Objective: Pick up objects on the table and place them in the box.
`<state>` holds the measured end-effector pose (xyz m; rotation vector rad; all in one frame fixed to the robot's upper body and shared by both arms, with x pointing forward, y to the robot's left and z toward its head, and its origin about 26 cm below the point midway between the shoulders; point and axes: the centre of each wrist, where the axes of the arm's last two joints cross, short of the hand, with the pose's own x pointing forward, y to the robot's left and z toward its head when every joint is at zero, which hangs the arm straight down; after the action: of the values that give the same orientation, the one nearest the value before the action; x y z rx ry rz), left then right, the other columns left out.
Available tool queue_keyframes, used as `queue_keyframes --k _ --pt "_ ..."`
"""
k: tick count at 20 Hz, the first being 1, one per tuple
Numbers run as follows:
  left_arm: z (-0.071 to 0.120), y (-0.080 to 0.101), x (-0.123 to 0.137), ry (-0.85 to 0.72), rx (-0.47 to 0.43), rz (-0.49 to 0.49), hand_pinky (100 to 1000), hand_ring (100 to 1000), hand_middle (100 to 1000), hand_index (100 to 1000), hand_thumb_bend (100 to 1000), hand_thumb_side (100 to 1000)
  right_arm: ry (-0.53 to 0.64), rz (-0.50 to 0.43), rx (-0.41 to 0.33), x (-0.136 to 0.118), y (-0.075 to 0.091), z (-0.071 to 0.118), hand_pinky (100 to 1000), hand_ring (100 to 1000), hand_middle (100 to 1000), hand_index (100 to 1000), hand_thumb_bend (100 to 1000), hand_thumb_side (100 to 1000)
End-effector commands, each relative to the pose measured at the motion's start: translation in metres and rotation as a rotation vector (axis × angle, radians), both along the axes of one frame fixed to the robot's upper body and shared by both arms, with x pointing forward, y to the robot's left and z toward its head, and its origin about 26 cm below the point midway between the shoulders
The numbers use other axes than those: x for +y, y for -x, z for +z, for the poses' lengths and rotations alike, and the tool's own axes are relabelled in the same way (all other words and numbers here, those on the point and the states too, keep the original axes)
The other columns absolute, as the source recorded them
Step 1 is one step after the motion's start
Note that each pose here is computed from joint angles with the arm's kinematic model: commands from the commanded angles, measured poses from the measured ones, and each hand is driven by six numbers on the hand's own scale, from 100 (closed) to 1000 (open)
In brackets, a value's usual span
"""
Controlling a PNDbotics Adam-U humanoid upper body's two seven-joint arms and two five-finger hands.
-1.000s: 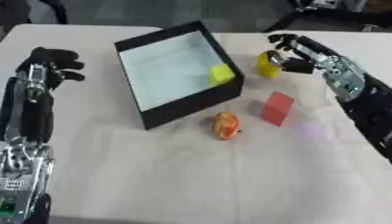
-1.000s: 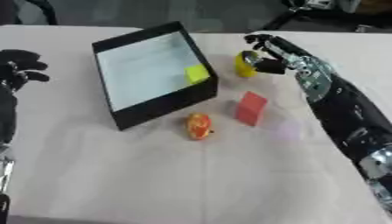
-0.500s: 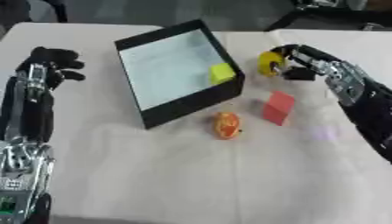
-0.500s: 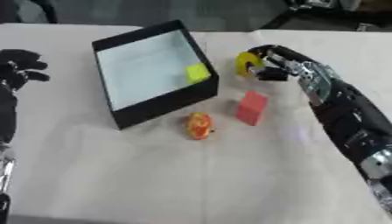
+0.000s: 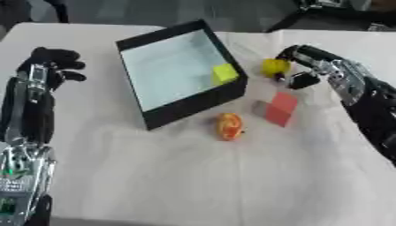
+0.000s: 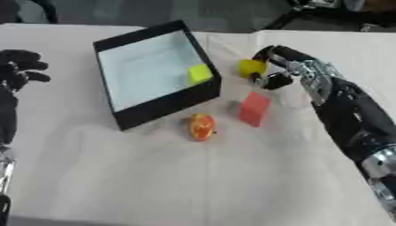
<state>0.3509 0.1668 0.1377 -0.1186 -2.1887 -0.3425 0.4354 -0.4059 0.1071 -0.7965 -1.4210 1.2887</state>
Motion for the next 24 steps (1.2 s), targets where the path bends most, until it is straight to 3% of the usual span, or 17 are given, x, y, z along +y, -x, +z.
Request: queue_keyframes --k 1,6,9,13,19,24 --pt "0.011 0.001 0.002 0.002 -0.038 0.003 578 630 605 658 100 890 -0.016 -0.023 -0.122 -0.003 -0.002 0.015 791 697 364 451 100 199" --pt "0.010 0.001 0.002 0.002 -0.036 0.005 577 630 605 658 100 890 -0.106 -0.017 -0.286 0.005 -0.004 0.025 756 633 282 367 100 208" --pt "0.010 0.001 0.002 0.002 -0.036 0.006 577 629 604 658 100 889 -0.134 -0.009 -0.325 0.009 -0.004 0.029 751 612 266 351 100 244" --pt "0.010 0.001 0.003 0.003 -0.037 0.011 577 629 604 657 100 890 -0.229 0.091 -0.415 0.035 -0.009 0.056 754 613 269 355 100 281" --pt "0.013 0.001 0.003 0.012 -0.048 0.011 560 625 604 658 100 888 -0.279 0.271 -0.396 0.074 -0.010 0.088 767 632 292 379 100 280" --pt "0.017 0.003 0.002 0.029 -0.070 0.000 550 622 602 658 100 886 -0.262 0.367 -0.311 0.092 -0.012 0.091 780 666 334 425 100 245"
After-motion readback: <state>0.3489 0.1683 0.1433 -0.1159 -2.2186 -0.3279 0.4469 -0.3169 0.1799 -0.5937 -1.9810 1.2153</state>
